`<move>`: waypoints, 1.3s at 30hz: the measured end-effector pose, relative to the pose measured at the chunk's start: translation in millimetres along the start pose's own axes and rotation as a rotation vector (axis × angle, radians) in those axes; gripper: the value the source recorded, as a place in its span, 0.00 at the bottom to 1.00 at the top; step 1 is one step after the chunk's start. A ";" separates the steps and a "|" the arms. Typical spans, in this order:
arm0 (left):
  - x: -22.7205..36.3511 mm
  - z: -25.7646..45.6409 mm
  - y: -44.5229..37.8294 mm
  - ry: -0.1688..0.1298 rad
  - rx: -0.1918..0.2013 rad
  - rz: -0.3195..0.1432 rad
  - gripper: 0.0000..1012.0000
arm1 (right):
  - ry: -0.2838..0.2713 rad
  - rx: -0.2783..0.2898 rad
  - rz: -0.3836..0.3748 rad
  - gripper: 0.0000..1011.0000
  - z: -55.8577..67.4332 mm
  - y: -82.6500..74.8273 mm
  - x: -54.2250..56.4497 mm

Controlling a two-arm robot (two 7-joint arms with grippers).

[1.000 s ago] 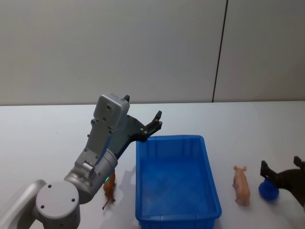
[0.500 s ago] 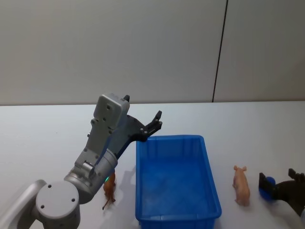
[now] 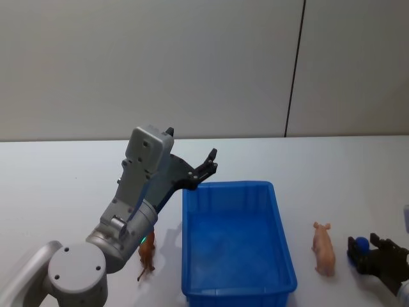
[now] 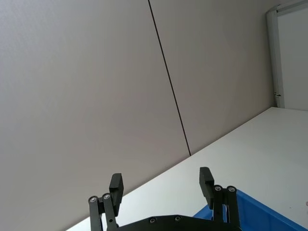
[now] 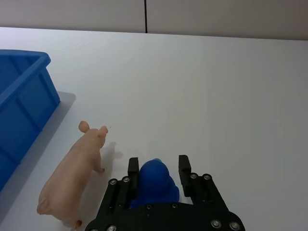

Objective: Pick up the two dolls from the table and place them into the box.

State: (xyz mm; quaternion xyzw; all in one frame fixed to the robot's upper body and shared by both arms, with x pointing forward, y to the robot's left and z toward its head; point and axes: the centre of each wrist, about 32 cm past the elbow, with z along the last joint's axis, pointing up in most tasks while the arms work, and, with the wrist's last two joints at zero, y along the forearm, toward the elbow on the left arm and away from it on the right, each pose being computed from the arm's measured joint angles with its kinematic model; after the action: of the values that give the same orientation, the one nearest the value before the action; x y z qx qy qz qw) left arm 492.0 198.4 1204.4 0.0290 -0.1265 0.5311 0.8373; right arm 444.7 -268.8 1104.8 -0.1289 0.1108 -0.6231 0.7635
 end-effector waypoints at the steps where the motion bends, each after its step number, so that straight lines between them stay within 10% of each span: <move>1: 0.0 0.0 0.0 0.000 0.000 0.000 0.99 | 0.000 -0.001 0.002 0.50 -0.9 0.4 0.0; 17: 0.0 0.0 0.0 0.000 0.000 0.000 0.99 | -0.020 0.021 0.014 0.23 -2.4 0.3 -1.8; 39: 0.0 0.0 0.0 0.000 0.000 0.000 0.99 | -0.111 0.256 0.135 0.13 40.1 -8.3 -19.4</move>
State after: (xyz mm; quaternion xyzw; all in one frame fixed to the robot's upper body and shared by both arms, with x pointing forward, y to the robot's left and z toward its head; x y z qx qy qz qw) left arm 492.0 198.4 1204.4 0.0289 -0.1265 0.5311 0.8373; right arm 446.4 -249.0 1145.6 -0.0571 -0.0034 -0.5711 0.8189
